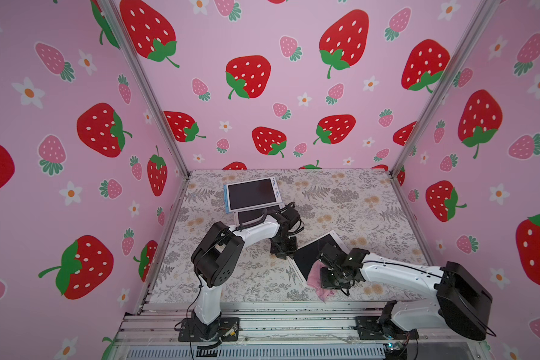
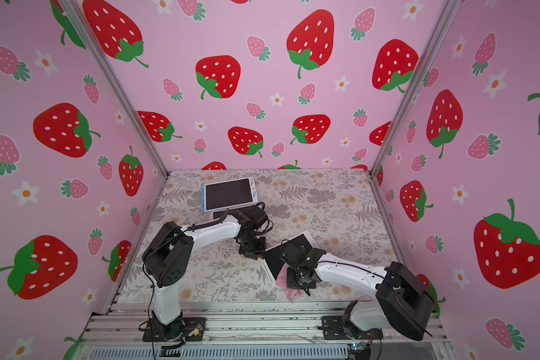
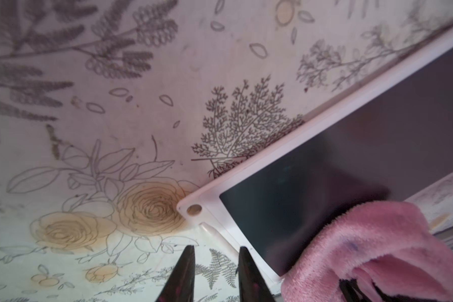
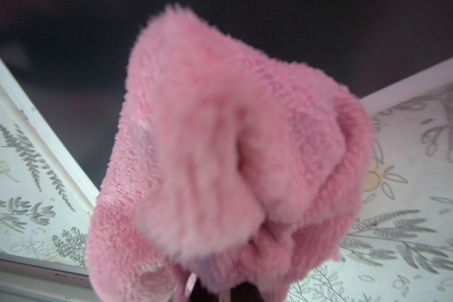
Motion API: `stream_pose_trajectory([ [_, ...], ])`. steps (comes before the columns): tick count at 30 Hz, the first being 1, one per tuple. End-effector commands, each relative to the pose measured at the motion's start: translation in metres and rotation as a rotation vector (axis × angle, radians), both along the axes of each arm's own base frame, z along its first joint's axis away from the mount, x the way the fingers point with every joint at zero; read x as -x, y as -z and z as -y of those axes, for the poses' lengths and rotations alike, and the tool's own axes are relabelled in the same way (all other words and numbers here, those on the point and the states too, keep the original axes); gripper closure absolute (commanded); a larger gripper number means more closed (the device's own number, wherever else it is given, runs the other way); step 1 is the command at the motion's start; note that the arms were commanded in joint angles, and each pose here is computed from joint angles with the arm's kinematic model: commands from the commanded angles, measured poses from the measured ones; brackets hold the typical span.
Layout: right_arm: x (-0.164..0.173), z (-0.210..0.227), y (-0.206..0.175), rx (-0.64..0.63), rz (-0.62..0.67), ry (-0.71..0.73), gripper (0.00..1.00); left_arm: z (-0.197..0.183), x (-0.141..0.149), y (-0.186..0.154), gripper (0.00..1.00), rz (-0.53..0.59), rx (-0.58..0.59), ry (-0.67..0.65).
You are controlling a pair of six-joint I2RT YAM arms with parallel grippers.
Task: Wipe the drawing tablet
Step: Wipe the dirt from the drawing tablet.
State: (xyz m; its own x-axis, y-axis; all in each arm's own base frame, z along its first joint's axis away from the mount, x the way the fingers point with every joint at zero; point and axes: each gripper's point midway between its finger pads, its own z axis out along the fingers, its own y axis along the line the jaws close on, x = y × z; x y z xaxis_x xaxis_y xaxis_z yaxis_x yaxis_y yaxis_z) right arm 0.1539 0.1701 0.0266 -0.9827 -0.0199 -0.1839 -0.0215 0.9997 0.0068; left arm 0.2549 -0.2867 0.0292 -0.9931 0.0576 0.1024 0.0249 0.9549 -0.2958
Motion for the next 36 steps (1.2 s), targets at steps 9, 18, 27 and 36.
stream_pose_trajectory([
  [9, -0.032, 0.02, -0.068, 0.072, 0.197, 0.023, 0.4, -0.017, -0.006, 0.028, 0.79, -0.005, -0.081, -0.006],
  [18, -0.044, -0.048, -0.071, -0.109, 0.191, -0.04, 0.46, -0.016, -0.007, 0.035, 0.82, -0.035, -0.034, -0.029],
  [27, -0.05, -0.095, -0.04, -0.159, 0.085, 0.041, 0.28, -0.016, -0.005, 0.04, 0.83, -0.047, -0.024, -0.038],
  [36, -0.049, -0.085, -0.008, -0.016, 0.025, 0.107, 0.28, -0.017, -0.003, 0.042, 0.83, -0.056, -0.01, -0.051],
])
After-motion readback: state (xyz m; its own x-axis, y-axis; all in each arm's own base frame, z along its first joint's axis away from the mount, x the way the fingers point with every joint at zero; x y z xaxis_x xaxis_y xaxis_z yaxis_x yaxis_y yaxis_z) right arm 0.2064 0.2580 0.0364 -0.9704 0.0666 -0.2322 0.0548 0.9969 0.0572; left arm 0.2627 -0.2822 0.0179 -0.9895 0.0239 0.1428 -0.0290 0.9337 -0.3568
